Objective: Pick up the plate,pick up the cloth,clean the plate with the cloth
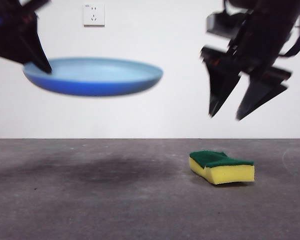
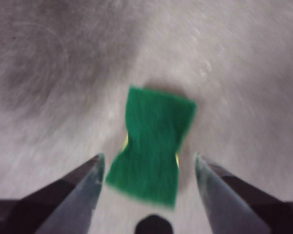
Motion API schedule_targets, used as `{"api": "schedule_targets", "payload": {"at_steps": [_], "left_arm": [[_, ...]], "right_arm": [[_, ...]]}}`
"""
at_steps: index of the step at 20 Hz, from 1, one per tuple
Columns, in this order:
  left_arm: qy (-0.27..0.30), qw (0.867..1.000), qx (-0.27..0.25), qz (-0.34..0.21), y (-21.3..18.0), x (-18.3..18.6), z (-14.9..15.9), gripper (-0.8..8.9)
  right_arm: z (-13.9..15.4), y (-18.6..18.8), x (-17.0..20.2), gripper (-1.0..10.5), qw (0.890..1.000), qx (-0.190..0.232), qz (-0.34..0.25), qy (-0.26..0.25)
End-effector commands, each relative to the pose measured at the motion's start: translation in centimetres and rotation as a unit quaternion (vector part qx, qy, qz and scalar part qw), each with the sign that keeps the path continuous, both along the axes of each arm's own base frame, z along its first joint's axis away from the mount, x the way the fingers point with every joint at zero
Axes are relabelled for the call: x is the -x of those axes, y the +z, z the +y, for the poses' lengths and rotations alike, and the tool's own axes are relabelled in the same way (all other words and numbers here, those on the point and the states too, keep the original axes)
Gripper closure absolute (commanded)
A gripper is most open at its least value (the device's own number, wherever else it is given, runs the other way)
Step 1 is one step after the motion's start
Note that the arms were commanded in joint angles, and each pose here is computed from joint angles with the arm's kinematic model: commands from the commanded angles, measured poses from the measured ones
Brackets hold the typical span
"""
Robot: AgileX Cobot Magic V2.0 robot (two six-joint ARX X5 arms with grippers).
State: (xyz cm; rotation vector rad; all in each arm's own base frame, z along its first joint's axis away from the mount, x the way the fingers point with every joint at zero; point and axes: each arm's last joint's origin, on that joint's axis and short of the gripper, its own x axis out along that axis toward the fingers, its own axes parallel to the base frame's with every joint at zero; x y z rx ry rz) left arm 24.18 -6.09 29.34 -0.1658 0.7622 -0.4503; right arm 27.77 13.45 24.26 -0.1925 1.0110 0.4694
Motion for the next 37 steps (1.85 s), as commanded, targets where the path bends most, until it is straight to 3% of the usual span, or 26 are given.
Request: {"api": "schedule_targets", "payload": {"at_steps": [1, 10, 13, 15, 20, 24, 27, 32, 37], "left_arm": [[-0.01, 1.0, -0.006, -0.012, 1.0, 1.5, 0.2, 8.22], [-0.014, 1.0, -0.012, -0.006, 1.6, 2.9, 0.5, 8.22], [-0.014, 1.0, -0.012, -0.007, 1.6, 2.9, 0.5, 8.22], [-0.002, 1.0, -0.023, -0.008, 1.5, 2.9, 0.6, 8.22], [0.043, 0.993, -0.108, 0.008, -0.1, 1.2, 0.7, 8.22], [0.009, 0.991, -0.112, 0.07, -3.5, -1.3, -0.9, 8.22], [-0.037, 0.992, -0.074, 0.091, -5.0, -2.1, -3.0, 8.22], [-0.083, 0.994, -0.04, 0.066, -4.6, -1.4, -6.8, 8.22], [-0.098, 0.994, -0.019, 0.047, -4.2, -1.0, -8.5, 8.22]], "right_arm": [[0.7, -1.8, -1.3, 6.4, 1.0, 0.015, 0.012, 0.007], [2.1, -8.0, -3.2, 6.8, 0.996, 0.05, 0.076, 0.012], [2.5, -9.3, -3.2, 9.1, 0.994, 0.062, 0.092, 0.016], [2.7, -9.4, -3.1, 9.6, 0.994, 0.062, 0.092, 0.018], [3.2, -5.7, -2.1, 9.6, 0.998, 0.031, 0.045, 0.018], [3.8, 0.4, 0.8, 9.6, 0.999, -0.029, -0.034, 0.031], [4.9, 2.8, 2.8, 9.6, 0.994, -0.06, -0.069, 0.056], [8.1, 2.2, 4.0, 9.6, 0.989, -0.081, -0.076, 0.095], [11.3, 0.2, 5.0, 9.6, 0.987, -0.083, -0.055, 0.128]]}}
